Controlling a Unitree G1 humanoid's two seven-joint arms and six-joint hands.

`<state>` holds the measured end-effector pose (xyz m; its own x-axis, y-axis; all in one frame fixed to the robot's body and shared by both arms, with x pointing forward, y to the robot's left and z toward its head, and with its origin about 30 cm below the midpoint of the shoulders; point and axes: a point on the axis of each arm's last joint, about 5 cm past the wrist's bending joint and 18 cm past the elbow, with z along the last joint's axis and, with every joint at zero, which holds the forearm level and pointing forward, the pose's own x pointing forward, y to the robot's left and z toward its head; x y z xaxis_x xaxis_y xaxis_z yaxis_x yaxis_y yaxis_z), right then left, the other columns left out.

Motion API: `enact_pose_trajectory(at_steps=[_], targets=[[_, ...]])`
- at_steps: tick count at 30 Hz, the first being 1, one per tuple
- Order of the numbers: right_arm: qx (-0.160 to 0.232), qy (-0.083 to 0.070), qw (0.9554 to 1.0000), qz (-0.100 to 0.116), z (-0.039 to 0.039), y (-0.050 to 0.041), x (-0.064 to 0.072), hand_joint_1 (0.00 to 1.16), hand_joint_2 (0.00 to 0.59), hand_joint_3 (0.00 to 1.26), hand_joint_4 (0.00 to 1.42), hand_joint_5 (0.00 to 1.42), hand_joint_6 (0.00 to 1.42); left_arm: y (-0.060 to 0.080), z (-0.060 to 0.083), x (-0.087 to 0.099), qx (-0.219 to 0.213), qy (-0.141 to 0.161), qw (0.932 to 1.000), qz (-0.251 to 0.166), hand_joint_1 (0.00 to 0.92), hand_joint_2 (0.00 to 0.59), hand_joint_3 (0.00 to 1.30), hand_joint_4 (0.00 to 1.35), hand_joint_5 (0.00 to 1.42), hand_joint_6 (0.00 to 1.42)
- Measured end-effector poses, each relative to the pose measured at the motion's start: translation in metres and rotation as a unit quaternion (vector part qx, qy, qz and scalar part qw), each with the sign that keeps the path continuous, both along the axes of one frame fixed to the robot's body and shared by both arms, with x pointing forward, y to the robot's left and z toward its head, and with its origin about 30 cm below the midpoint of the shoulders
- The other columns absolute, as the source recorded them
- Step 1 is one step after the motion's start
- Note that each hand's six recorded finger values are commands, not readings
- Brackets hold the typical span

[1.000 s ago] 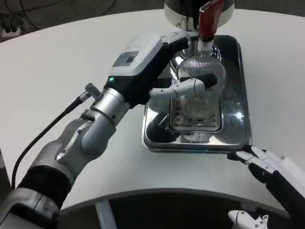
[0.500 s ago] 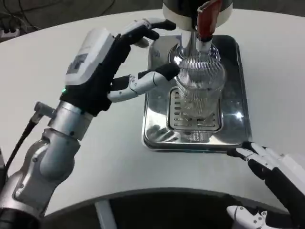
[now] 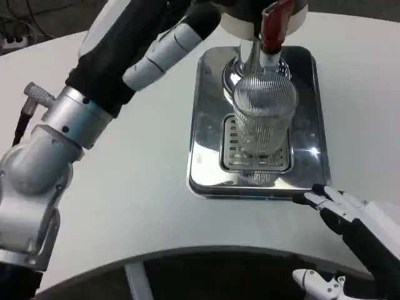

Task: Grasp the cup under the faucet to collect the drink, then remove the cup.

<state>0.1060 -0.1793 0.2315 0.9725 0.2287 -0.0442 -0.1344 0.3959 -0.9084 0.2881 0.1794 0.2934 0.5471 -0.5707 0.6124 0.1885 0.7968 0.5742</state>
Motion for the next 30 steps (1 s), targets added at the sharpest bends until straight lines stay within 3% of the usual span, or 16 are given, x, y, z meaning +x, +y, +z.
enact_pose_trajectory(at_steps=[6,15,23,30], targets=[[0.003,0.006,1.0000,0.001,-0.0014,-0.0011,-0.001,0.36,0.374,0.12,0.00,0.00,0.00,-0.004,0.010,0.004,0.030,0.055,0.9974,-0.034,0.000,0.145,0.17,0.10,0.24,0.23],[0.004,0.007,1.0000,-0.004,-0.0026,-0.0041,-0.004,0.36,0.374,0.12,0.00,0.00,0.00,-0.012,0.023,0.008,0.028,0.057,0.9967,-0.050,0.000,0.145,0.17,0.10,0.24,0.23],[0.005,0.006,0.9999,-0.010,-0.0032,-0.0068,-0.006,0.36,0.374,0.12,0.00,0.00,0.00,-0.018,0.031,0.021,0.035,0.087,0.9938,-0.059,0.000,0.146,0.17,0.10,0.24,0.23],[0.005,0.005,0.9999,-0.009,-0.0034,-0.0077,-0.006,0.36,0.374,0.12,0.00,0.00,0.00,-0.027,0.034,0.036,0.066,0.120,0.9880,-0.071,0.000,0.142,0.17,0.10,0.24,0.23]])
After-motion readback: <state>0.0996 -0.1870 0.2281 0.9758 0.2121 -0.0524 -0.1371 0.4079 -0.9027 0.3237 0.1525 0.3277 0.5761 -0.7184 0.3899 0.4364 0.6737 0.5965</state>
